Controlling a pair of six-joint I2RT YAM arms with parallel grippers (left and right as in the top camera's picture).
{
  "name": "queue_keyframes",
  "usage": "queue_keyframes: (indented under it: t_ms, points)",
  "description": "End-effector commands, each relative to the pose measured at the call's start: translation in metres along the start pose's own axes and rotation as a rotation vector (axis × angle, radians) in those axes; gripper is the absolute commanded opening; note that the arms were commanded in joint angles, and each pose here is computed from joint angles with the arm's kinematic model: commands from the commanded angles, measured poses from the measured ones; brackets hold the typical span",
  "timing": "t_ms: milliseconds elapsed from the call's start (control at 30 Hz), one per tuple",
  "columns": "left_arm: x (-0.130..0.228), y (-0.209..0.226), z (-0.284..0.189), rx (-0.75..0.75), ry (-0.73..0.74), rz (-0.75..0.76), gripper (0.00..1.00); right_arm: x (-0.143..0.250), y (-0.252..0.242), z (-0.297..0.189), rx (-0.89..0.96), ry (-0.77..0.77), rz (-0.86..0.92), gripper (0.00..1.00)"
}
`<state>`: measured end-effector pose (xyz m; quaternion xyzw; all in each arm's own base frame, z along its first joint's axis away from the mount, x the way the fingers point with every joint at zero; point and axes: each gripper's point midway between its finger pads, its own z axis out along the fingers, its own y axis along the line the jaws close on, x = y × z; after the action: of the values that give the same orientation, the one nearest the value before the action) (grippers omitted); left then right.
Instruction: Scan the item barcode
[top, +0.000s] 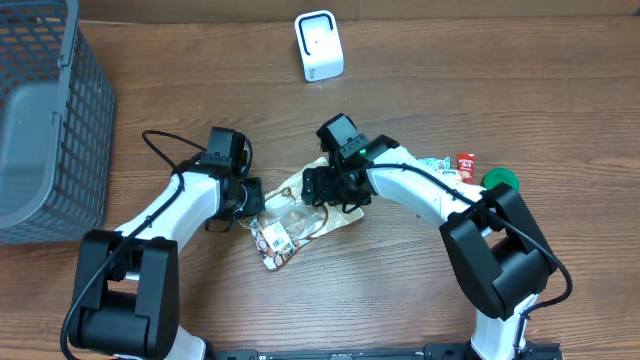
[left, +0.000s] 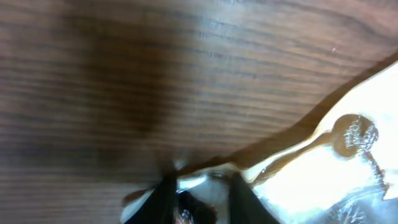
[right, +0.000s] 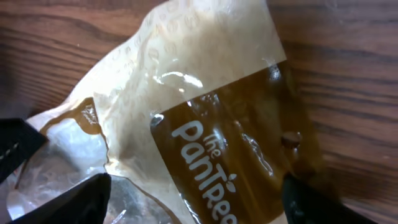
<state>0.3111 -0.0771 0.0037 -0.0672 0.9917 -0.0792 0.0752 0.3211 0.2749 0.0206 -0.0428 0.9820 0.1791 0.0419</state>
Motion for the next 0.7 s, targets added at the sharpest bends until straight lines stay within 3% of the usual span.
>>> queue_keyframes:
  t_ms: [0, 67, 100, 400, 533, 667]
  points:
    - [-0.037, -0.008, -0.041, 0.027, -0.076, 0.003, 0.28, -0.035, 0.011, -0.040, -0.049, -0.114, -0.011, 0.93]
    - [-0.042, -0.010, -0.058, 0.030, -0.069, -0.003, 0.56, -0.032, 0.009, -0.042, -0.041, -0.103, -0.006, 0.94]
    - [-0.040, -0.011, -0.063, 0.026, -0.051, -0.006, 0.58, -0.028, 0.007, -0.041, -0.033, -0.089, -0.001, 0.94]
    - [0.031, -0.009, -0.041, 0.061, 0.195, -0.031, 0.61, 0.009, -0.024, -0.021, 0.065, 0.023, 0.036, 0.96]
    - [0.036, -0.006, -0.019, 0.070, 0.164, -0.041, 0.61, 0.021, -0.029, -0.009, 0.070, 0.038, 0.033, 0.98]
    - [0.037, -0.004, -0.010, 0.076, 0.143, -0.063, 0.54, 0.028, -0.023, 0.001, 0.046, 0.037, 0.037, 1.00]
